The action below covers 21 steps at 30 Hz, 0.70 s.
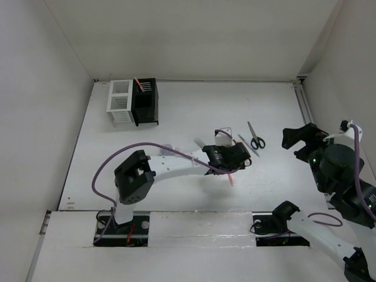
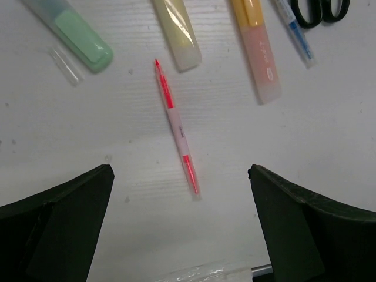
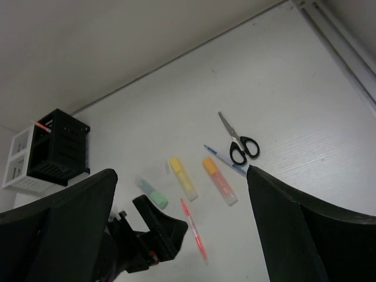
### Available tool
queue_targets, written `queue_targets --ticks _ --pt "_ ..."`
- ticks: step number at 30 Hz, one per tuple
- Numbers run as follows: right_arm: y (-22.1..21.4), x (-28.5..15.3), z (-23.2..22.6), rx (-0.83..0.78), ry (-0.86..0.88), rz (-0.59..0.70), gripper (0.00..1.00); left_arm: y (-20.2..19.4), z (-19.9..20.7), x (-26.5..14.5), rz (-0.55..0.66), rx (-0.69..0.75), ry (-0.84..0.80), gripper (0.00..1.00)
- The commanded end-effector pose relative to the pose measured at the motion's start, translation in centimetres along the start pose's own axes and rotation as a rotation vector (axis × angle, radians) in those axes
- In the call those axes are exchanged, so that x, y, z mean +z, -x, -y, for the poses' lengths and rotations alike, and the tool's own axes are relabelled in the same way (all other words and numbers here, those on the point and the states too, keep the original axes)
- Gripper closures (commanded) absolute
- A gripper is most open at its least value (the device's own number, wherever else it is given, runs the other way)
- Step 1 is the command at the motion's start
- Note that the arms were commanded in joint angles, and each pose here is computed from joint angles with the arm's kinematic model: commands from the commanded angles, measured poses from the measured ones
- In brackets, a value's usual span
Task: Sort the stationery into containers
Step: Pick up the pen from the center of the board.
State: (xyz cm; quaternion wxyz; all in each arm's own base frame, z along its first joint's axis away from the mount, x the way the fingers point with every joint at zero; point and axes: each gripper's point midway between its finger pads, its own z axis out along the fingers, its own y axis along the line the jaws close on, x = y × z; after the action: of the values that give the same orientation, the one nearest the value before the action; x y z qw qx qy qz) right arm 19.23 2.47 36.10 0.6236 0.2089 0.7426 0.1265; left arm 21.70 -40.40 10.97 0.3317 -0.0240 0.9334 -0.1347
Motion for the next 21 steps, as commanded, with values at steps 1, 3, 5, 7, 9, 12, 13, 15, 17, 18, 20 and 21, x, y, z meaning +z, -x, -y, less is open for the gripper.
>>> queue_targets --ticks 1,3,5,7,9,12,13,15,17,18,20,21 --pt "0.8 -0.1 1.5 -0.023 -0.099 0.017 0.02 -0.3 0.9 0.3 -0.009 -0.054 0.027 0.0" --pt "0.6 -0.2 1.6 -0.038 -0.096 0.005 0.02 -1.2 1.6 0.8 -0.026 -0.086 0.028 0.02" --pt "1.3 -0.7 1.3 -0.032 -0.061 0.027 0.02 -1.9 1.7 1.9 -0.039 -0.067 0.06 0.03" --pt "1.0 -0.7 0.9 -0.025 -0.024 0.028 0.02 -2.3 1.8 2.6 -0.049 -0.069 0.086 0.08" --pt "1.2 -0.8 0.3 -0.014 0.016 0.041 0.02 -2.7 1.7 3.5 -0.054 -0.067 0.126 0.1" --pt "0.5 -0.9 -0.2 -0.018 0.071 0.032 0.02 -3.5 1.9 4.7 -0.066 -0.047 0.158 0.11" --pt "0.9 -1.1 -0.6 -0.001 0.094 0.044 0.02 -3.6 1.8 4.9 -0.07 -0.042 0.166 0.12" --pt "0.3 -1.0 -1.0 -0.008 0.124 0.032 0.02 -4.0 1.5 5.5 -0.071 -0.044 0.206 0.16" --pt "0.0 -0.8 -1.4 -0.008 0.14 0.023 0.02 -4.1 1.3 5.5 -0.075 -0.05 0.22 0.16" --pt "-0.3 -0.7 -1.7 -0.008 0.153 0.017 0.02 -4.3 1.0 6.0 -0.07 -0.042 0.234 0.19" --pt "-0.6 -0.6 -1.9 -0.018 0.164 0.011 0.02 -4.6 0.6 6.1 -0.075 -0.047 0.256 0.24" --pt "-0.9 -0.4 -2.1 -0.016 0.174 0.008 0.02 -4.5 0.3 6.0 -0.069 -0.051 0.269 0.26"
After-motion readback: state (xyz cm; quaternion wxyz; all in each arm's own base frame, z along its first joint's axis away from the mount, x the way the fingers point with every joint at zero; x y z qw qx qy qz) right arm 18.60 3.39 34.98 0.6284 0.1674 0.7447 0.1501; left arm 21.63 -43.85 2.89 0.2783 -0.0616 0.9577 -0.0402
